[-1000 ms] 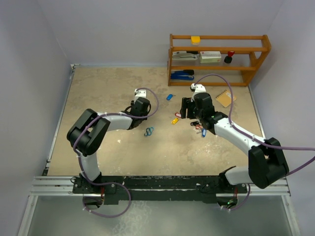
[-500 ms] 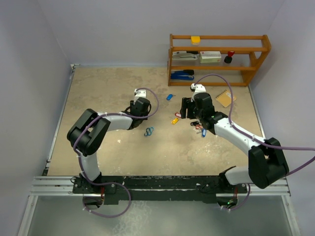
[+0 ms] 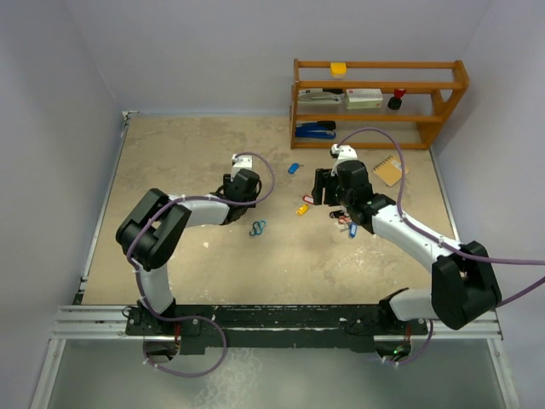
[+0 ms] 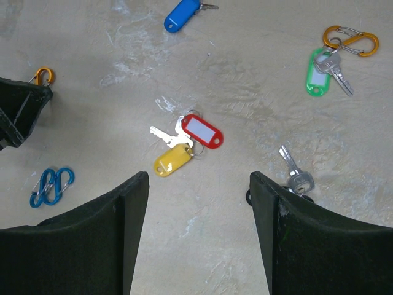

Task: Put the keys on the keyring

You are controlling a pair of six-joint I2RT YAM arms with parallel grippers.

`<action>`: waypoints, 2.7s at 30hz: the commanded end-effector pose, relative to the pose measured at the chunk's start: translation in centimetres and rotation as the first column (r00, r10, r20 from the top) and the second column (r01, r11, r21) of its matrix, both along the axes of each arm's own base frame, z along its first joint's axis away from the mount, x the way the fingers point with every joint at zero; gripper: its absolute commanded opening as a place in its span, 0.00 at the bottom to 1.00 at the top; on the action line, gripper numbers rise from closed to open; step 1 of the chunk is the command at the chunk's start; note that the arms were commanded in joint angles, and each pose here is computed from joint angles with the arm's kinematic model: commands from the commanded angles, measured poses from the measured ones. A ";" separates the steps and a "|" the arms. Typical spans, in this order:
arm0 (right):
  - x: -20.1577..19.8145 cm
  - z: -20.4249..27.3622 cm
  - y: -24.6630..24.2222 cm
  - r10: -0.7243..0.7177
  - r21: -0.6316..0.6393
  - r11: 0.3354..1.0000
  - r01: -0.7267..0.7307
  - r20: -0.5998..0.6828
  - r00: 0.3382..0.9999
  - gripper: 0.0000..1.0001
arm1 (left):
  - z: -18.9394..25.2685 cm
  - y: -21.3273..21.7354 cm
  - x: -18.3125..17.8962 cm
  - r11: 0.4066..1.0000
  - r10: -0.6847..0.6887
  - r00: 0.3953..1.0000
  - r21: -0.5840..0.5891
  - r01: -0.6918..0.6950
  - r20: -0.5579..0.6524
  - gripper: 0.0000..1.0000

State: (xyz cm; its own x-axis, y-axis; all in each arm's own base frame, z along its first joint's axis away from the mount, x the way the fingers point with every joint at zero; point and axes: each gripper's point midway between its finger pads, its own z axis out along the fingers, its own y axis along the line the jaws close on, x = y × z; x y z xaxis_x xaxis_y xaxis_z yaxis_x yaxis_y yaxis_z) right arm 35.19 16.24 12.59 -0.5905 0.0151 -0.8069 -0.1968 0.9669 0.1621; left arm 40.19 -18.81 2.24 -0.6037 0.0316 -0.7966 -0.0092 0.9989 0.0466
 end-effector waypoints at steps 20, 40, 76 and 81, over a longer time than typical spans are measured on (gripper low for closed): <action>0.4 2.0 -0.1 -0.016 0.013 1.000 0.016 0.058 0.998 0.70 | -1.6 0.1 -0.9 0.999 -0.016 0.998 0.028 0.018 -0.068 0.47; 0.1 1.7 -0.1 -0.010 0.011 1.000 0.009 0.046 0.999 0.70 | -2.6 0.0 -0.9 0.999 -0.025 0.996 0.035 0.028 -0.088 0.33; 3.6 -3.3 3.1 0.064 -0.036 0.997 -0.069 -0.109 0.992 0.66 | 10.1 -1.4 -3.4 0.975 -0.042 0.994 -0.212 0.063 0.099 0.00; 3.4 -4.7 3.6 0.083 -0.036 0.995 -0.089 -0.142 0.986 0.66 | 9.7 -1.4 -3.5 0.975 -0.046 0.994 -0.213 0.065 0.094 0.00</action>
State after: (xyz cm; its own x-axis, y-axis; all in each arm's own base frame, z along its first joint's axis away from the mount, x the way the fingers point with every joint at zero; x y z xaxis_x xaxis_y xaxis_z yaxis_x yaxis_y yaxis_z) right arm 38.11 18.60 7.19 -0.7025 -0.0604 -0.7091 -0.2205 0.9658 0.1362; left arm 36.52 -19.60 11.27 -0.5508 -0.0831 -0.8305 0.0438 0.9908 -0.1282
